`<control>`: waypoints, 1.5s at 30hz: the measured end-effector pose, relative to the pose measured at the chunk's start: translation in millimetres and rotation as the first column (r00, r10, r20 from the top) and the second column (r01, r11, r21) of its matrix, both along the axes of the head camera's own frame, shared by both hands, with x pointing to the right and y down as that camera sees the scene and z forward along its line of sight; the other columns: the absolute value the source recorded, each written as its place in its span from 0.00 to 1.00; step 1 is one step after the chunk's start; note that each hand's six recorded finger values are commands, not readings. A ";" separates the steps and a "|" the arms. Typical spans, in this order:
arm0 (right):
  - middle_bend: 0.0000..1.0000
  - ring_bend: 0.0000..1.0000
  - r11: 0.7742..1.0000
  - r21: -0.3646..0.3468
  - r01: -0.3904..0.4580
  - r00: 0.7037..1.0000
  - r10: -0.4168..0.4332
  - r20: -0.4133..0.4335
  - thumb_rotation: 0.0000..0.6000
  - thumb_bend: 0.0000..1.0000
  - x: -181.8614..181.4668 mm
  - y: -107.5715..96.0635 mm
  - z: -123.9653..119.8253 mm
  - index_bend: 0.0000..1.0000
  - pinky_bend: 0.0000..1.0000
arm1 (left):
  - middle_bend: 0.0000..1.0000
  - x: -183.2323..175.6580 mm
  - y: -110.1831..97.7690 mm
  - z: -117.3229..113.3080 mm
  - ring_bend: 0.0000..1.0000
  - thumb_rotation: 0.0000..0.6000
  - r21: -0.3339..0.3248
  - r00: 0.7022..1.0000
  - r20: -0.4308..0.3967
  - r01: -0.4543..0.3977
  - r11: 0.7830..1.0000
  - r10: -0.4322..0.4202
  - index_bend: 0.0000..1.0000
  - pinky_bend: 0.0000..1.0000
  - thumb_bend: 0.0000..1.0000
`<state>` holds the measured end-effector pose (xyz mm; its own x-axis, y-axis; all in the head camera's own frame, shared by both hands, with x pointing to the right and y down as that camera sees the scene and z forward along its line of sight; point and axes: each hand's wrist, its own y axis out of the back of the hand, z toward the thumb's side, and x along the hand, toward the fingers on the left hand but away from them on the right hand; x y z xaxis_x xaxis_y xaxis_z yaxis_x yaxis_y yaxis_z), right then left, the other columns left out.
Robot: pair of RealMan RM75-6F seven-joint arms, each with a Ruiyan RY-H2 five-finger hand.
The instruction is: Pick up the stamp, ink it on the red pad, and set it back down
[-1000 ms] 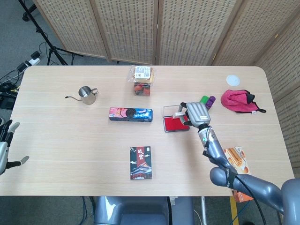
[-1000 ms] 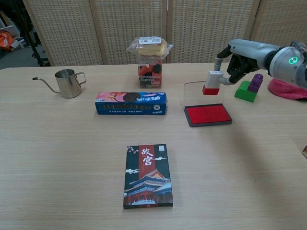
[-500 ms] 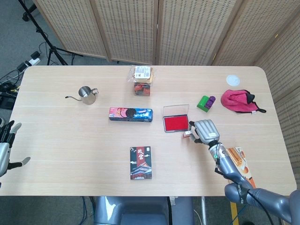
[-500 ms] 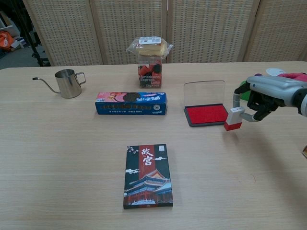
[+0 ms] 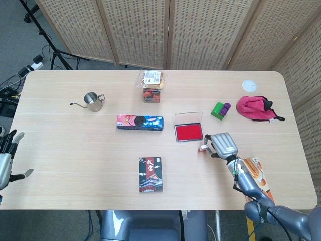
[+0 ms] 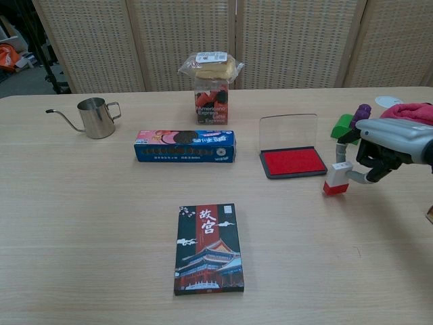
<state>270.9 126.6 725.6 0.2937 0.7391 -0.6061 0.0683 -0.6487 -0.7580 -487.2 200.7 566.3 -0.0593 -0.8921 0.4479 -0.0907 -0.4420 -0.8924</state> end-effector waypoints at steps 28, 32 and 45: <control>0.94 1.00 0.999 -0.027 0.024 1.000 -0.025 -0.006 1.00 0.57 5.3 6.5 4.2 0.45 1.00 | 0.00 2.1 1.2 1.4 0.00 1.00 -0.002 1.000 0.007 -0.006 1.000 0.006 0.00 0.00 0.00; 0.94 1.00 0.999 -0.027 0.029 1.000 -0.029 -0.006 1.00 0.57 5.4 6.9 3.8 0.43 1.00 | 0.00 2.3 1.3 1.4 0.00 1.00 -0.002 1.000 0.007 -0.006 1.000 0.006 0.00 0.00 0.00; 0.94 1.00 0.999 -0.027 0.032 0.999 -0.032 -0.009 1.00 0.55 8.1 8.0 1.8 0.39 1.00 | 0.00 3.4 1.8 1.8 0.00 1.00 -0.008 1.000 0.005 -0.009 1.000 0.009 0.00 0.00 0.00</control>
